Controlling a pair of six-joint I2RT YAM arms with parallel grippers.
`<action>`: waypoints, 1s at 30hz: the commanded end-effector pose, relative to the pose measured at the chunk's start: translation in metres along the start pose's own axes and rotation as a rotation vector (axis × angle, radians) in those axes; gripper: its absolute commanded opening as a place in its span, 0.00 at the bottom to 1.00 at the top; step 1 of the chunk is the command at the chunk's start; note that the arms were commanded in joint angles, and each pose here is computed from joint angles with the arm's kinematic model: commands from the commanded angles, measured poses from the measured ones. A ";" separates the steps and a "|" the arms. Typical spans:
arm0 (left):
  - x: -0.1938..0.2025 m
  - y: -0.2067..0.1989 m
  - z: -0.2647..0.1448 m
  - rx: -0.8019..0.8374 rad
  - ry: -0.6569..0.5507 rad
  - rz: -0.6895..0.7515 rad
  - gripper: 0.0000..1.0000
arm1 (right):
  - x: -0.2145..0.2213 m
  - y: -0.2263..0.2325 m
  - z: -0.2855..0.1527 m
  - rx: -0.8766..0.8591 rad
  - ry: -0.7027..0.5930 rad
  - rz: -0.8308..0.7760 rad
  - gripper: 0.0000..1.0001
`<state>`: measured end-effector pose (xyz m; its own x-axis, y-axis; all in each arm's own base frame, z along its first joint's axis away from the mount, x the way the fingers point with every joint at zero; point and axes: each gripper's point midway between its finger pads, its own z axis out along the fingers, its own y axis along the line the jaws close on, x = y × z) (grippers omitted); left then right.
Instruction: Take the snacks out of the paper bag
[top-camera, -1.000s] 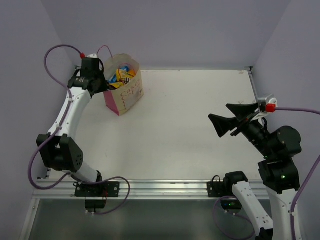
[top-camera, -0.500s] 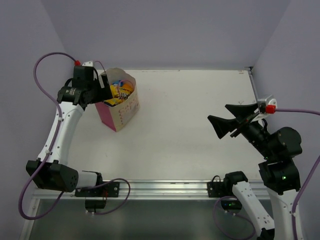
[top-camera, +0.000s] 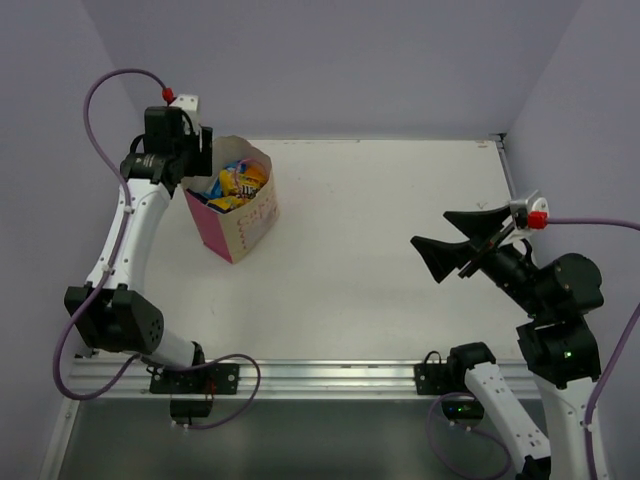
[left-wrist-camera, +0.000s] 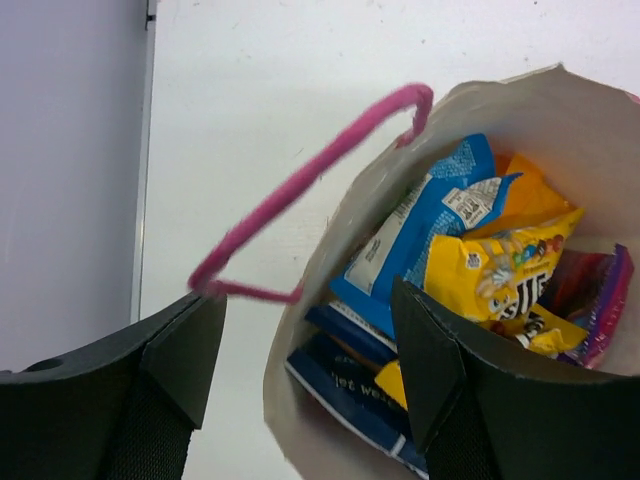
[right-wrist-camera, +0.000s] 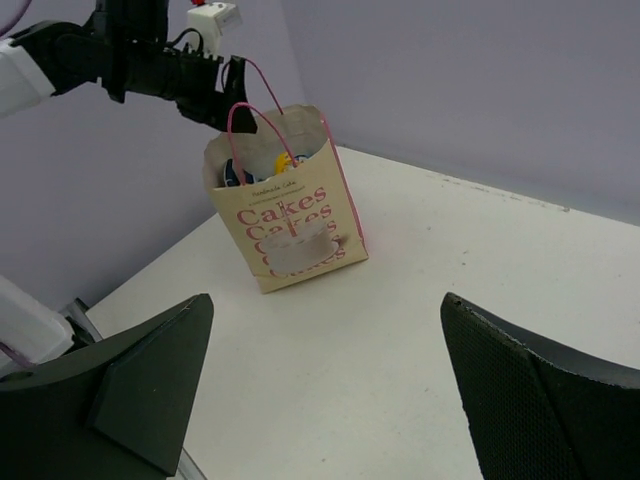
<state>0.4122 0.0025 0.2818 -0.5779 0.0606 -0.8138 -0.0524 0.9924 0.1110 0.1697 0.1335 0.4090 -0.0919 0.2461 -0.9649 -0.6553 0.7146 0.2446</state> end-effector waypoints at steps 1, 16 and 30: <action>-0.021 0.004 0.020 0.047 -0.077 0.097 0.71 | -0.002 0.006 0.004 -0.046 -0.009 -0.006 0.99; -0.026 -0.025 0.036 0.240 -0.101 0.111 0.00 | -0.007 -0.002 0.013 -0.017 -0.011 -0.004 0.99; -0.039 -0.115 -0.053 0.469 -0.254 0.199 0.00 | -0.034 0.031 0.061 -0.255 0.043 -0.026 0.99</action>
<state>0.4108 -0.0973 0.2892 -0.4547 0.2265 -0.8614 0.3853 0.9220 0.0390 0.2038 0.1740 0.4197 -0.1928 0.1883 -0.9630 -0.7766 0.5705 0.2671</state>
